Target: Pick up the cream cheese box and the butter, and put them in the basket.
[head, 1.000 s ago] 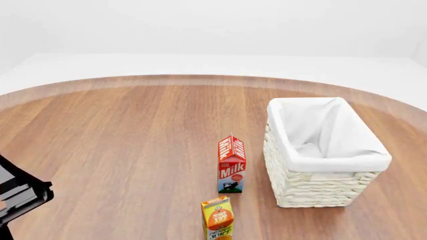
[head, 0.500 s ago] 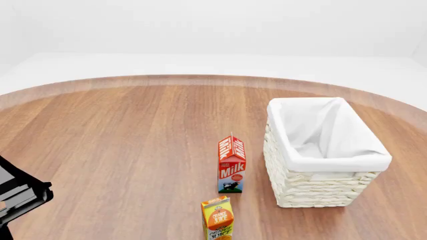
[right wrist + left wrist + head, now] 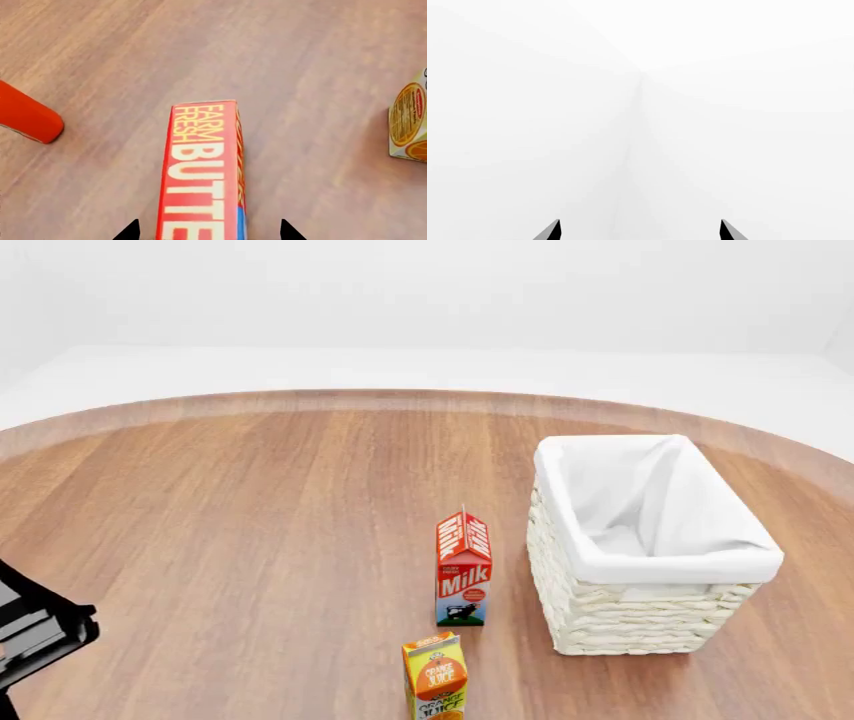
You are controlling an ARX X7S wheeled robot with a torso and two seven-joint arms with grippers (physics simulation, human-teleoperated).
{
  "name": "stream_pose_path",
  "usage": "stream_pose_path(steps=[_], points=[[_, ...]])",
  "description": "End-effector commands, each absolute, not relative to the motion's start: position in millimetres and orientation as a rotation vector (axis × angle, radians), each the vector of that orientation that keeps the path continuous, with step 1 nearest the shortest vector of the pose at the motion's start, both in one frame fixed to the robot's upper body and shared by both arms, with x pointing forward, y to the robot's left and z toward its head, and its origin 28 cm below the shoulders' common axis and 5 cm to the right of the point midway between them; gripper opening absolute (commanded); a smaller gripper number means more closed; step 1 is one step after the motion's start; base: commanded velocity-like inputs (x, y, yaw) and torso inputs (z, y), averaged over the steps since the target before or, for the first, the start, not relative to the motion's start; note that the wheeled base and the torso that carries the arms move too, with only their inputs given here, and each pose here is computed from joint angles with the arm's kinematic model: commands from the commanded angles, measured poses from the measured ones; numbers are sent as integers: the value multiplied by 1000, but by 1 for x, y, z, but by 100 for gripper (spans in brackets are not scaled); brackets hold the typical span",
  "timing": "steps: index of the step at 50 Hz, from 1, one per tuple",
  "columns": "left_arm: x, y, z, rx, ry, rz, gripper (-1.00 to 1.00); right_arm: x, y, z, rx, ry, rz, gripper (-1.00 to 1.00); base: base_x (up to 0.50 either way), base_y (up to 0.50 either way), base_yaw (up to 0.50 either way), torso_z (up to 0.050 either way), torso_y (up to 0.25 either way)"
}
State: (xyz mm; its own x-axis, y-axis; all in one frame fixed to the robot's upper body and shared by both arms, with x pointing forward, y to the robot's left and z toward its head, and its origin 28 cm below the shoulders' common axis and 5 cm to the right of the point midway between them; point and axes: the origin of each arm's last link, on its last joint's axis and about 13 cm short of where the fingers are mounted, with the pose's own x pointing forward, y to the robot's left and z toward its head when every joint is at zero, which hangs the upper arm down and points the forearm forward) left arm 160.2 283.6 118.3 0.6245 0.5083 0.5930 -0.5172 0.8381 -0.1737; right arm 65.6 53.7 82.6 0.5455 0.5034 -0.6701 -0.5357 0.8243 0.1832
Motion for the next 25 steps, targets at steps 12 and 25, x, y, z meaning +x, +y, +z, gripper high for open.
stream_pose_path(steps=[12,25], points=[[159,286,121,18,-683,603,100,72,59,83,-8,774,694,100,0,0,0,0,0],[158,286,121,19,-684,600,100,71,60,75,-16,809,712,100,0,0,0,0,0]])
